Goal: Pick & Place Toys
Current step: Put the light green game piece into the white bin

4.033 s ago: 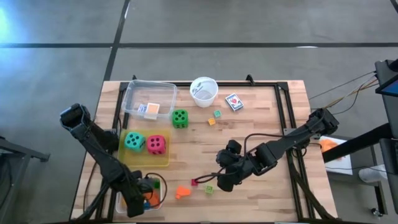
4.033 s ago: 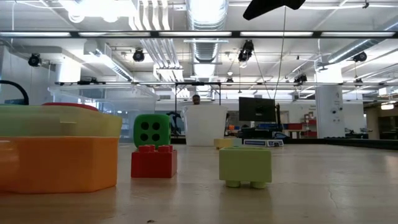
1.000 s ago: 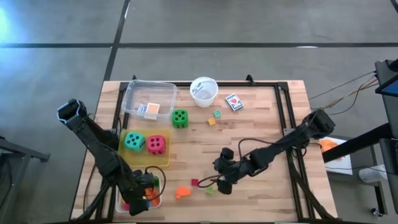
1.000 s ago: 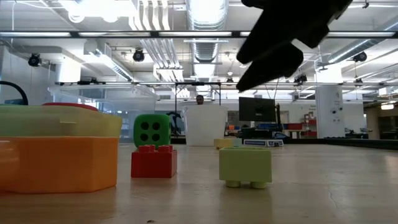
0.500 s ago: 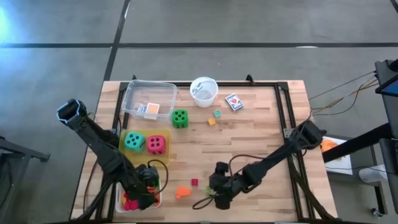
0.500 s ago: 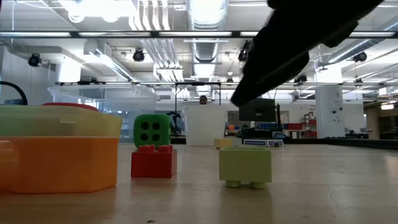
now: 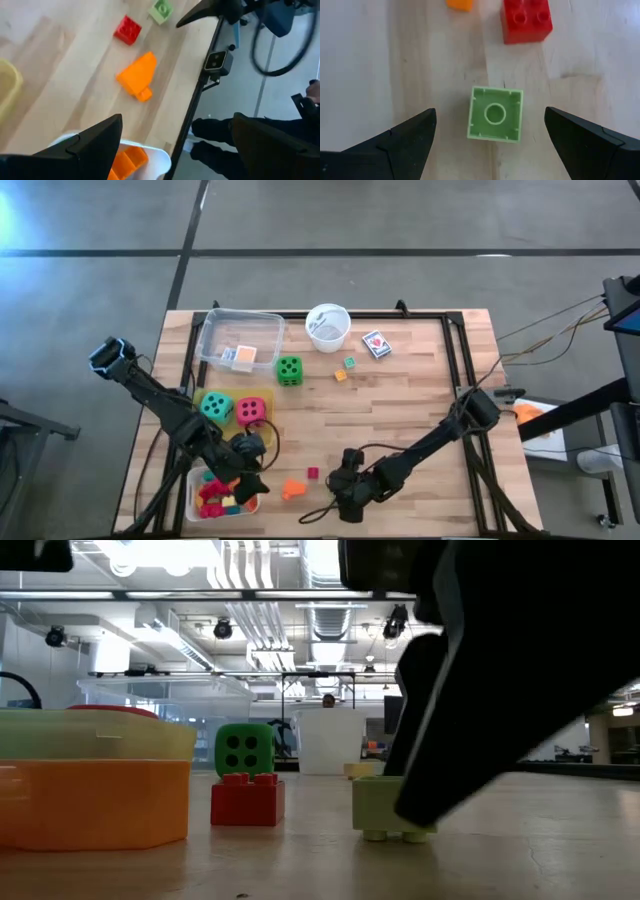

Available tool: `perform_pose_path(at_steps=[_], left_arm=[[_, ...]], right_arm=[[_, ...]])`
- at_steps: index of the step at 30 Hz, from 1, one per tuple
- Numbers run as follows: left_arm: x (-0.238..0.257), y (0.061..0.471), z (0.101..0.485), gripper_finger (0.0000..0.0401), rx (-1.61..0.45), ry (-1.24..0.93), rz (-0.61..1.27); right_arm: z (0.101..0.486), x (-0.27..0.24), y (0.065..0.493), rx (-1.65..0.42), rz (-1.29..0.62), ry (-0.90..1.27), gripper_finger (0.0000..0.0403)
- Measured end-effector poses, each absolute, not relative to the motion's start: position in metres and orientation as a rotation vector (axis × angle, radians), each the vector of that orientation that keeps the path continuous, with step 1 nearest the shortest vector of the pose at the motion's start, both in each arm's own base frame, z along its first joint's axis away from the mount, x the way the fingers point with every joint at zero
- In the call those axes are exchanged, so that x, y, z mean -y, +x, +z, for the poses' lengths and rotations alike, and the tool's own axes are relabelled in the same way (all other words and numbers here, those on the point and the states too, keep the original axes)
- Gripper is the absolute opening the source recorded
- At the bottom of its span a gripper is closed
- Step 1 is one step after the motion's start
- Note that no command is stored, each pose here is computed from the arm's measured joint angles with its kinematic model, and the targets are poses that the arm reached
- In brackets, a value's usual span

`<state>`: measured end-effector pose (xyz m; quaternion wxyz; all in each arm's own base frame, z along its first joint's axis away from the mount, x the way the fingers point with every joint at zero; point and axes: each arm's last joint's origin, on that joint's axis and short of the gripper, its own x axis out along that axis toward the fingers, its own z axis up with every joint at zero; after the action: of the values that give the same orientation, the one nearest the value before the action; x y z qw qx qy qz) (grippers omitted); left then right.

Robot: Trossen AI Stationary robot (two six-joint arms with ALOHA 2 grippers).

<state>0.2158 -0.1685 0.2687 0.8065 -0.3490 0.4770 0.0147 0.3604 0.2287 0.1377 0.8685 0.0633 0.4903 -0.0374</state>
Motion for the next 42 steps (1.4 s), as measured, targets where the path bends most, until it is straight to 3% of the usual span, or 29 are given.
perform_pose_path(at_steps=[5,17,29,37,42], left_arm=[[0.164,0.215,0.274,0.0359,-0.997,-0.698,-0.001],[0.162,0.216,0.274,0.0359,-0.975,-0.647,-0.008],[0.161,0.216,0.274,0.0359,-0.976,-0.678,0.008],[0.161,0.216,0.274,0.0359,-0.981,-0.813,0.08],[0.161,0.216,0.274,0.0359,-0.982,-0.838,0.094]], right_arm=[[0.133,-0.229,0.361,-1.045,-0.104,0.171,0.0357],[0.127,-0.229,0.362,-1.05,-0.167,0.258,0.0237],[0.125,-0.227,0.364,-1.057,-0.174,0.274,0.0214],[0.126,-0.227,0.364,-1.056,-0.159,0.266,0.013],[0.128,-0.227,0.364,-1.053,-0.151,0.261,0.0129]])
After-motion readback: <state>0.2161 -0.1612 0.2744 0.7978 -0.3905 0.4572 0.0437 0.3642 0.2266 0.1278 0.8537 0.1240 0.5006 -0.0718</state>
